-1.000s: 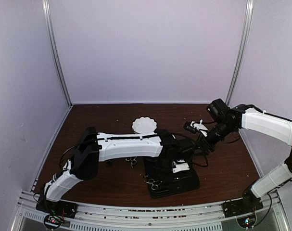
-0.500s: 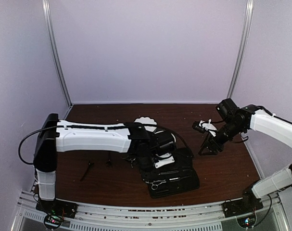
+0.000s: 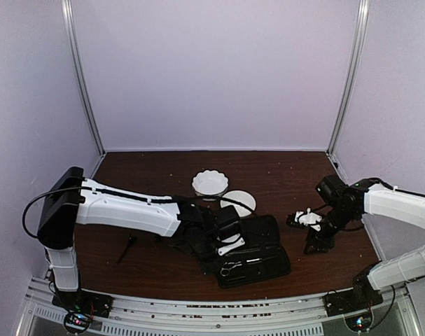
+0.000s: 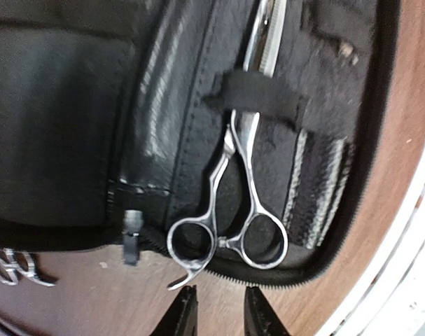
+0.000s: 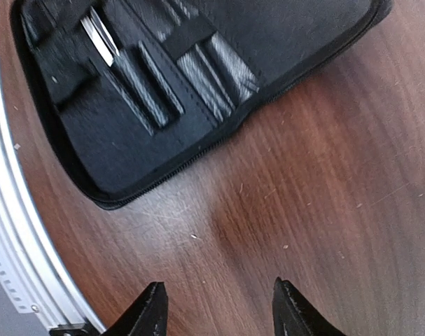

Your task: Sort the hair-cutting tools

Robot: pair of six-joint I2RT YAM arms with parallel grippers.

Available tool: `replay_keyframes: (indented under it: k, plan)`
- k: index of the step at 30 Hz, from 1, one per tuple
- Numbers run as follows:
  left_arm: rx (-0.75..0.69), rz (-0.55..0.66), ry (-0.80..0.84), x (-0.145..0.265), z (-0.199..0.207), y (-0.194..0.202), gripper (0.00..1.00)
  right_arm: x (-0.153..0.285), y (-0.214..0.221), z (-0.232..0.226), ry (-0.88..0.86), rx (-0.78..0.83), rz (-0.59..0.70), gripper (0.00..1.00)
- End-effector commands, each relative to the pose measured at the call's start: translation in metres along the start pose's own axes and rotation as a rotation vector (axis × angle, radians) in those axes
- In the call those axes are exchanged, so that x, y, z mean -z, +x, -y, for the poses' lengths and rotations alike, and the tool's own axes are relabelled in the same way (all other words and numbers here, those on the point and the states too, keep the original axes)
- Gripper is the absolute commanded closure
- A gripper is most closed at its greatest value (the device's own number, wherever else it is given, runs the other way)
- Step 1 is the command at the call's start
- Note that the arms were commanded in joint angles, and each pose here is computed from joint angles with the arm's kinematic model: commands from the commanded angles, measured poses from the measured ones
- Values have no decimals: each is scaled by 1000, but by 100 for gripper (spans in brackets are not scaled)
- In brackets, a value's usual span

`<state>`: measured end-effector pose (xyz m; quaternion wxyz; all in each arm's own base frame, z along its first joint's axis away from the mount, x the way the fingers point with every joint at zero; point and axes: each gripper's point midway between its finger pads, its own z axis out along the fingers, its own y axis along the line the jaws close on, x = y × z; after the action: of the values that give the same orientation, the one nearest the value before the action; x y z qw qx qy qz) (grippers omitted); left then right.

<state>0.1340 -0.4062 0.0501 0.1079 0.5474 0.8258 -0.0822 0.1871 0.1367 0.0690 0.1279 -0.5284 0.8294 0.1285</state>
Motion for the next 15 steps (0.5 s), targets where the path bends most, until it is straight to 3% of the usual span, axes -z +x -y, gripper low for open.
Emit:
replay_keyframes:
  k: [1, 6, 15]
  plan:
    - [13, 92, 7, -4, 2, -15, 74, -7, -12, 19, 91, 41, -2, 48]
    - [11, 92, -17, -12, -12, -14, 71, -12, -27, 16, 74, 59, -4, 48]
    - [9, 85, 43, -26, -3, -17, 74, -27, -25, 4, 32, 75, -48, 48]
